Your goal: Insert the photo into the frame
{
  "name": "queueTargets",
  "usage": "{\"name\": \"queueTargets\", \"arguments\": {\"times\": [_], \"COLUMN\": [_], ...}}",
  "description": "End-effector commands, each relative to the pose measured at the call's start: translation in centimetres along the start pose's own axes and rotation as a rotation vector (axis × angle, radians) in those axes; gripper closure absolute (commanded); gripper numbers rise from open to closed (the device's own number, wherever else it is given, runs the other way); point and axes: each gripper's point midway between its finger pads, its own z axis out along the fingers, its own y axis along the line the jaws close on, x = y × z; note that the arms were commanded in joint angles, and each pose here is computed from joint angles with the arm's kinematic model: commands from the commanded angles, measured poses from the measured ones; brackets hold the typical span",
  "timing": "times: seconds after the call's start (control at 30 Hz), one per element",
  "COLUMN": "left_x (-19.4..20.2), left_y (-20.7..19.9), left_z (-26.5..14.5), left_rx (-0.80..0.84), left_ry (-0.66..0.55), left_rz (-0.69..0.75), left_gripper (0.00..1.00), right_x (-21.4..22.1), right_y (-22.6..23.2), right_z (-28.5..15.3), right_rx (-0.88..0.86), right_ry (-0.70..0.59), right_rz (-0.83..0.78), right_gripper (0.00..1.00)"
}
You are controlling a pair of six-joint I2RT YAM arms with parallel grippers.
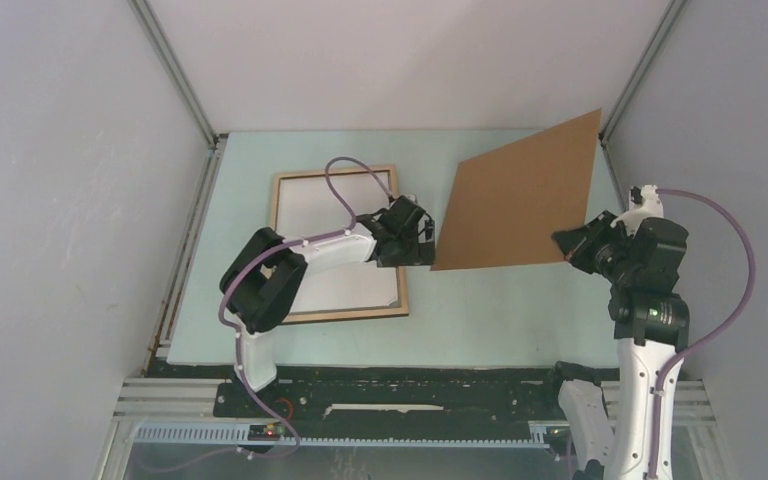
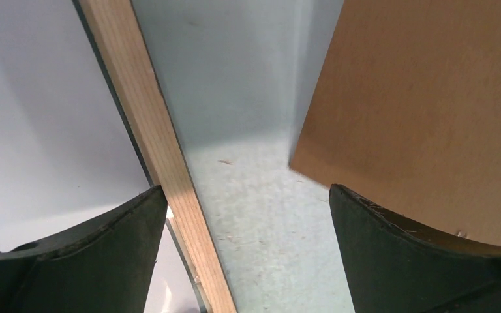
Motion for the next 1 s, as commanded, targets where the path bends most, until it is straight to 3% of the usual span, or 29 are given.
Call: {"name": "queueTargets", "arguments": {"times": [0.0,0.13,0.27,0.4,0.53,0.63,0.8,0.97], "left_x": [-0.2,-0.3,-2.7,-5.3,-7.5,-8.0,-7.2,-5.9], "left_y": [-5.8,-8.0,-7.7,-5.5,-0.7,3.4,8.4,11.9], "left_z": [-1.1,-3.4,-9.4,-16.6,-23.9,-29.4,-37.7,-43.9], "left_rx": [0.172,0.237,0.249,0.259,0.177,0.091,0.077,0.115], "left_ry": [-0.003,-0.016,-0.123,-0.270,-0.468,-0.624,-0.847,-1.014], "left_rz": [0.034,0.104,0.175,0.192,0.144,0.080,-0.066,-0.184], "left_gripper": [0.03,0.03,0.02,0.01,0.00,0.00,0.00,0.00], "right_x": [-4.7,-5.2,-6.2,-7.4,-8.0,-7.7,-5.7,-4.3], "right_y": [-0.2,0.5,1.4,3.3,6.8,10.6,16.9,21.0], "right_z": [-1.6,-1.5,-1.1,-0.8,-0.3,0.2,0.7,2.7], "right_rx": [0.100,0.069,0.042,-0.020,-0.137,-0.279,-0.495,-0.611], "right_ry": [-0.168,-0.181,-0.200,-0.210,-0.199,-0.196,-0.231,-0.237], "right_rz": [-0.175,-0.207,-0.286,-0.410,-0.534,-0.719,-1.157,-1.368], "right_gripper": [1.00,1.00,1.00,1.00,1.00,1.00,1.00,1.00]}}
